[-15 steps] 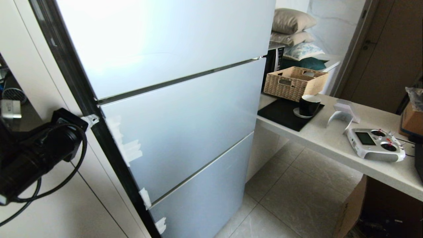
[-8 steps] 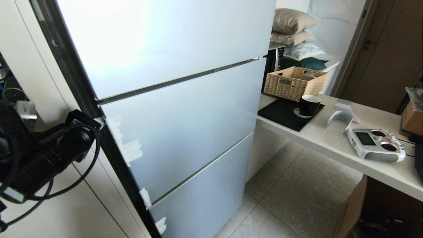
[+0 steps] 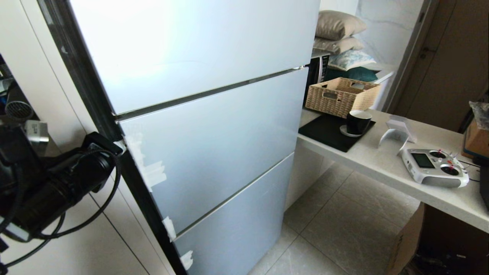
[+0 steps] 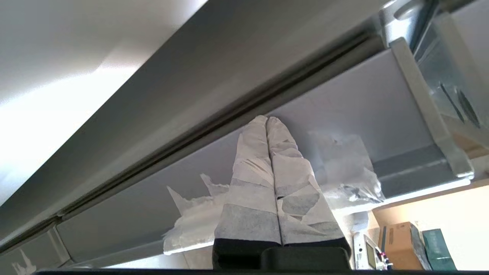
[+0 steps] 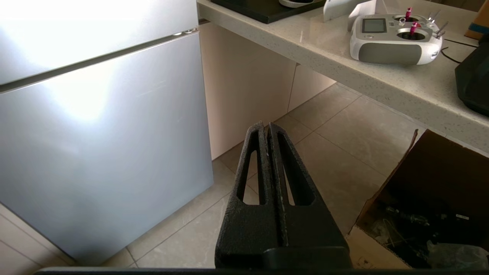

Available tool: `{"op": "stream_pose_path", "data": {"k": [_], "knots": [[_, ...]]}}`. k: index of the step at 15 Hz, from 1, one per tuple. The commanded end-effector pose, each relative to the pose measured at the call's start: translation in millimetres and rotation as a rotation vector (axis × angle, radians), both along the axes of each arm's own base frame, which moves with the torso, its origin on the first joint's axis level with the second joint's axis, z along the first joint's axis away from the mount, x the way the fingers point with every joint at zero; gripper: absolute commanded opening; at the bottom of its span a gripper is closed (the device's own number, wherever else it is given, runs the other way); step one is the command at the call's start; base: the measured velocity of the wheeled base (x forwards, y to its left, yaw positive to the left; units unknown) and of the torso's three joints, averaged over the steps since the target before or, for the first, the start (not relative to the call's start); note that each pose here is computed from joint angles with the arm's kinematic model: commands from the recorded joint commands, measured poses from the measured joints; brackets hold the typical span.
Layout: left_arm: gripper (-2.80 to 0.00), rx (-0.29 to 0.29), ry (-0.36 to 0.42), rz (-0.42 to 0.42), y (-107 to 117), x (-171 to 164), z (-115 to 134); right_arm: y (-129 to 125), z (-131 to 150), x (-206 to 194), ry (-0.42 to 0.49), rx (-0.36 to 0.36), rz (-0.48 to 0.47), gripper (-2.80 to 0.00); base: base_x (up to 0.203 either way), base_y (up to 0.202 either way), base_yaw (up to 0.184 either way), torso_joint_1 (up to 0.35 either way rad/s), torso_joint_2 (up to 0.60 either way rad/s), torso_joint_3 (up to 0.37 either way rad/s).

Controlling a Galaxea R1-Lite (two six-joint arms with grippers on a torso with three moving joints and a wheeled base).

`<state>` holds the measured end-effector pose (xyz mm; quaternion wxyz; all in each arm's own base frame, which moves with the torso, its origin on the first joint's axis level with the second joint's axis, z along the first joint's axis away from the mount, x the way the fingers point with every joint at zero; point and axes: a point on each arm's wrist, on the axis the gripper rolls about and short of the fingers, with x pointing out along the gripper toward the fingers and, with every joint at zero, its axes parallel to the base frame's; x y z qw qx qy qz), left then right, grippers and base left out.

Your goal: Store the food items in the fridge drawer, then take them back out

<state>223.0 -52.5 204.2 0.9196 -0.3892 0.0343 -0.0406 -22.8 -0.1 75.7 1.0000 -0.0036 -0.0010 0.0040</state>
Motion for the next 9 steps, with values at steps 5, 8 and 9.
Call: {"op": "stream_pose_path", "data": {"k": [5, 8, 9], "knots": [[-2.80, -0.010, -0.018, -0.048, -6.1, -12.8, 1.9, 0.0, 0.1, 0.1, 0.000, 0.000, 0.001, -2.80, 0.000, 0.000, 0.000, 0.000, 0.00, 0.000], [-2.80, -0.009, -0.015, -0.056, -6.4, -17.4, 0.8, 0.0, 0.1, 0.1, 0.000, 0.000, 0.001, -2.80, 0.000, 0.000, 0.000, 0.000, 0.00, 0.000], [-2.80, -0.008, -0.010, -0.058, -6.4, -18.4, -1.0, 0.0, 0.1, 0.0, -0.001, 0.000, 0.000, -2.80, 0.000, 0.000, 0.000, 0.000, 0.00, 0.000]]}}
